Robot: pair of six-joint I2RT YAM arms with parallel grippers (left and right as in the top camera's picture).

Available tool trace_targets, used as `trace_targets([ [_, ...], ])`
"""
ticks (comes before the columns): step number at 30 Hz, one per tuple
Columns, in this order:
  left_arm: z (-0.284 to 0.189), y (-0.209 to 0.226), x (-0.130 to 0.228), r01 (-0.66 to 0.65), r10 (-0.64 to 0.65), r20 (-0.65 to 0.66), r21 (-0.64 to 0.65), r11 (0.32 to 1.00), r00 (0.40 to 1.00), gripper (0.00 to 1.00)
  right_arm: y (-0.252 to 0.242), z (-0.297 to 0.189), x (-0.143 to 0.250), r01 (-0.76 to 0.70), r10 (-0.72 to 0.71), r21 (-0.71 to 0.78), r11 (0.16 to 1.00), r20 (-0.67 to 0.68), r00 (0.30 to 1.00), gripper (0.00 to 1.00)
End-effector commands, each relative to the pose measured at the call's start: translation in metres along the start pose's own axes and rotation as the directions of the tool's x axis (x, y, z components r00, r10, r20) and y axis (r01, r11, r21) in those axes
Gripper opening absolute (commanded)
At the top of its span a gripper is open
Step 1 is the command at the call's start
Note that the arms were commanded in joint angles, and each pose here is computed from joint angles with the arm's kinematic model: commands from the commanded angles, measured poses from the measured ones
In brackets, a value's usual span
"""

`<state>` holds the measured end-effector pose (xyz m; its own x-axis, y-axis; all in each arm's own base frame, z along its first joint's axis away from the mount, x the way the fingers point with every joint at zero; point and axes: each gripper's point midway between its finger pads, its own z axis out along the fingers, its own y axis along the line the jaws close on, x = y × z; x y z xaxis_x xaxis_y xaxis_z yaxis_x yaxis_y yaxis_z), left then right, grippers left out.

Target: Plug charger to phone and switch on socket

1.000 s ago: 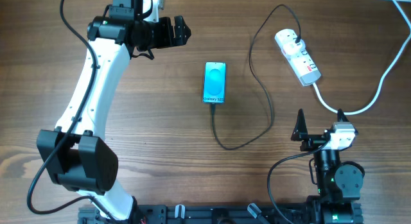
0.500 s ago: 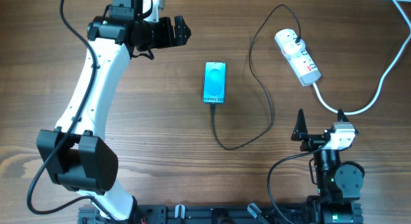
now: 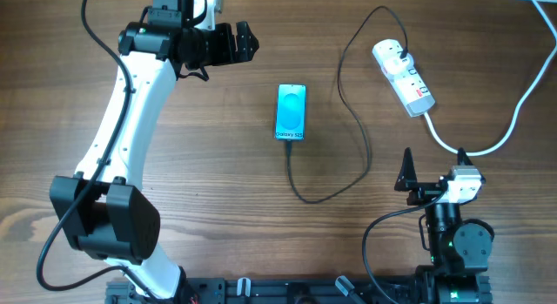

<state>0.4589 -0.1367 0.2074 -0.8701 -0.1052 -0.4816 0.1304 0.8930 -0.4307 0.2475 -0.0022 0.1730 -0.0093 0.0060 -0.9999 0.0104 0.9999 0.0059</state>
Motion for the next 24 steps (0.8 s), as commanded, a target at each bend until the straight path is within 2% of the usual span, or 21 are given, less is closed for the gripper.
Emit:
trace_targets([
  [1,0.004,0.005,0.006,-0.001,0.001,-0.023,-0.020,1.000,1.000,1.00,-0.003,0.000,-0.002,0.004,-0.004,0.014,1.000,0.008,1.000,1.00],
  [6,-0.008,0.020,0.020,0.007,-0.016,-0.059,-0.138,0.990,0.998,1.00,-0.003,0.000,-0.002,0.004,-0.004,0.014,1.000,0.008,1.000,1.00],
  [10,-0.023,0.024,0.026,-0.009,0.002,-0.037,-0.204,0.979,0.999,1.00,-0.003,0.000,-0.002,0.004,-0.004,0.014,1.000,0.008,1.000,1.00],
  [18,-0.063,0.041,0.059,0.016,-0.007,0.039,-0.240,0.971,0.999,1.00,-0.003,0.000,-0.002,0.003,-0.003,0.014,1.000,0.008,1.000,1.00],
  [24,-0.122,0.042,0.074,0.045,-0.010,0.142,-0.248,0.968,0.990,1.00,-0.003,0.000,-0.002,0.004,-0.004,0.014,1.000,0.008,1.000,1.00],
])
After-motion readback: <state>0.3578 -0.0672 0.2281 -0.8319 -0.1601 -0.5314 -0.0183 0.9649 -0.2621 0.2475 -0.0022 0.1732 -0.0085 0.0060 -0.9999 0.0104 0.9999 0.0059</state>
